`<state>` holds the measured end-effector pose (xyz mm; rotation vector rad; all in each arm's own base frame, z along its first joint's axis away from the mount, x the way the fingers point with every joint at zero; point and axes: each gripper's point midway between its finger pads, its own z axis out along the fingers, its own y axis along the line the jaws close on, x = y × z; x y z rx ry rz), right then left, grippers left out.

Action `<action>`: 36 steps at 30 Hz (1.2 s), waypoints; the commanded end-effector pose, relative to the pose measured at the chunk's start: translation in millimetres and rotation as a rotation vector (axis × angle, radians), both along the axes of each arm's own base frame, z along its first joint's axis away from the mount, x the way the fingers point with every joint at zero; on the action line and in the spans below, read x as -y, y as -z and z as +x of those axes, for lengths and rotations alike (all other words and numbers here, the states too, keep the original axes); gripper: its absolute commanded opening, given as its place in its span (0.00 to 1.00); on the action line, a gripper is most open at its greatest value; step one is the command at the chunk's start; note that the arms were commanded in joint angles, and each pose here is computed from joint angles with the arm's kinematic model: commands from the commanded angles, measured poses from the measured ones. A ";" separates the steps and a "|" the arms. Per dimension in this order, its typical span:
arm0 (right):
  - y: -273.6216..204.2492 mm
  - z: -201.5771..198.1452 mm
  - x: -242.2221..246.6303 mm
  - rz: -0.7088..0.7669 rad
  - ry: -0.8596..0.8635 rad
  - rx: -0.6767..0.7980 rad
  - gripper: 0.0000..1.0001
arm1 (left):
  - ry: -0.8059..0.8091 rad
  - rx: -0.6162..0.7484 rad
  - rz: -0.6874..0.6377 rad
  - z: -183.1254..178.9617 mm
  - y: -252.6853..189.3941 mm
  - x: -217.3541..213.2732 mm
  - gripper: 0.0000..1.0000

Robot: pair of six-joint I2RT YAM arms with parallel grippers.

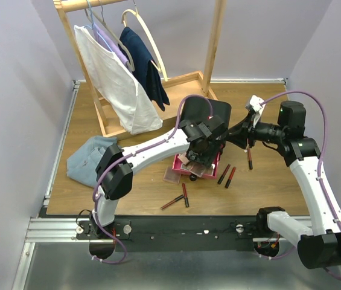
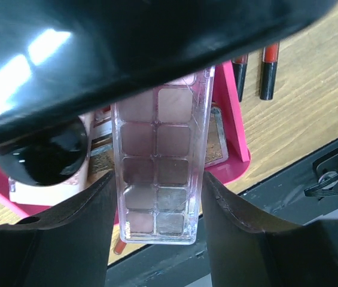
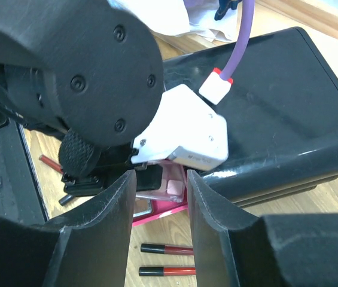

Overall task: Organize the makeup
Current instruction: Place the makeup in the drawer.

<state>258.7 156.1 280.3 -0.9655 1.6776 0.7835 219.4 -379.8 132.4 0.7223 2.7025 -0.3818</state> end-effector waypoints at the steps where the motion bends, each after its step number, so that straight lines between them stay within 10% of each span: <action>1: 0.7 -6.0 -0.7 0.022 -0.013 -0.007 0.47 | -0.061 -0.004 -0.002 12.3 -4.1 0.3 0.41; 20: 0.0 -6.7 1.5 0.021 -0.008 -0.008 0.47 | -0.030 -0.038 -0.115 18.0 -19.6 16.4 0.81; 36: 23.0 -29.7 -4.9 0.012 -0.135 -0.067 0.34 | -0.064 0.081 -0.192 8.7 -61.0 -29.8 0.77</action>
